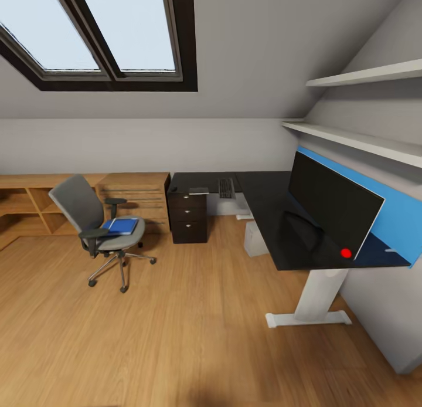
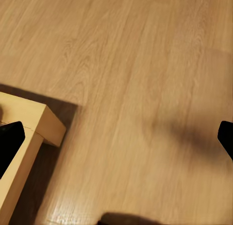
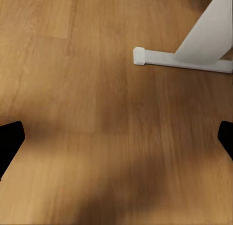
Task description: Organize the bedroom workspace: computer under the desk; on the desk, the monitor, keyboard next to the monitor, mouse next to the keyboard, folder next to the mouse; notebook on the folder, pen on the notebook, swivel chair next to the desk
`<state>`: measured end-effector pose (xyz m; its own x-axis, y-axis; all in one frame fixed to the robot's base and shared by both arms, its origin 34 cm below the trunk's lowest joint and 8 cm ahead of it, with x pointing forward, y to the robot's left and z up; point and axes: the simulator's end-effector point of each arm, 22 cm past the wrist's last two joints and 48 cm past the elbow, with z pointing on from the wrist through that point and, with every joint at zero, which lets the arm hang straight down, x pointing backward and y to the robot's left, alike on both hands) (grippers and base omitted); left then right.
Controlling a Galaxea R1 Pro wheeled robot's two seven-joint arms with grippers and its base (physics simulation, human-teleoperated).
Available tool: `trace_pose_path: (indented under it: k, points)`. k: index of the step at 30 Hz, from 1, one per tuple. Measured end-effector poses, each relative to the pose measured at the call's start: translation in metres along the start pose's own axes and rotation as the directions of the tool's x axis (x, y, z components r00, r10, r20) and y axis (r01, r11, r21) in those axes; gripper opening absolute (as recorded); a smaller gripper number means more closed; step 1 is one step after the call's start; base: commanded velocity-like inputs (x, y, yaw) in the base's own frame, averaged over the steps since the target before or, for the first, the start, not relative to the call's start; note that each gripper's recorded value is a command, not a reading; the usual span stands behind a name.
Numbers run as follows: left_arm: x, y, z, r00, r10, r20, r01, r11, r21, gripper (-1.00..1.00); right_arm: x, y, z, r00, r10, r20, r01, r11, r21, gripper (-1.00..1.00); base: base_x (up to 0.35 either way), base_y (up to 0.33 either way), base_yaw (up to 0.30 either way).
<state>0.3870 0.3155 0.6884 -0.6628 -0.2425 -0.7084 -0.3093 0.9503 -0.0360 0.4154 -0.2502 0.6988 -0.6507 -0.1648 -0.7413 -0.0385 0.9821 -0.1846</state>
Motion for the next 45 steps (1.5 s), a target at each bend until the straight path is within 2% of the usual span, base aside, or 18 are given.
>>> trace_pose_path:
  k: [4, 10, 20, 35, 45]
  points:
    - [0.0007, -0.0001, -0.0002, 1.0, -0.001, -0.002, 0.001, 1.0, 0.0, 1.0, -0.0089, -0.0027, -0.0011, 0.999, 0.014, 0.048, -0.014, 1.0, 0.003, 1.0, 0.299, 0.001, 0.0]
    - [0.0009, -0.0001, -0.0003, 1.0, -0.001, -0.003, 0.001, 1.0, 0.0, 1.0, -0.0084, -0.0037, -0.0051, 0.997, 0.025, 0.069, -0.026, 1.0, 0.004, 1.0, 0.325, 0.0, 0.0]
    - [0.0012, -0.0009, -0.0004, 1.0, -0.002, -0.003, 0.002, 1.0, 0.001, 1.0, -0.0077, -0.0037, -0.0063, 0.997, 0.027, 0.072, -0.027, 1.0, 0.003, 1.0, 0.332, 0.022, 0.0]
    - [0.0012, -0.0012, -0.0003, 1.0, -0.002, -0.003, 0.002, 1.0, 0.001, 1.0, -0.0075, -0.0005, -0.0068, 0.997, 0.027, 0.071, -0.027, 1.0, -0.003, 1.0, 0.209, 0.248, 0.0]
    - [0.0017, -0.0008, -0.0005, 1.0, -0.003, -0.005, 0.003, 1.0, 0.0, 1.0, -0.0077, -0.0004, -0.0068, 0.997, 0.027, 0.072, -0.027, 1.0, -0.003, 1.0, 0.308, 0.06, 0.0]
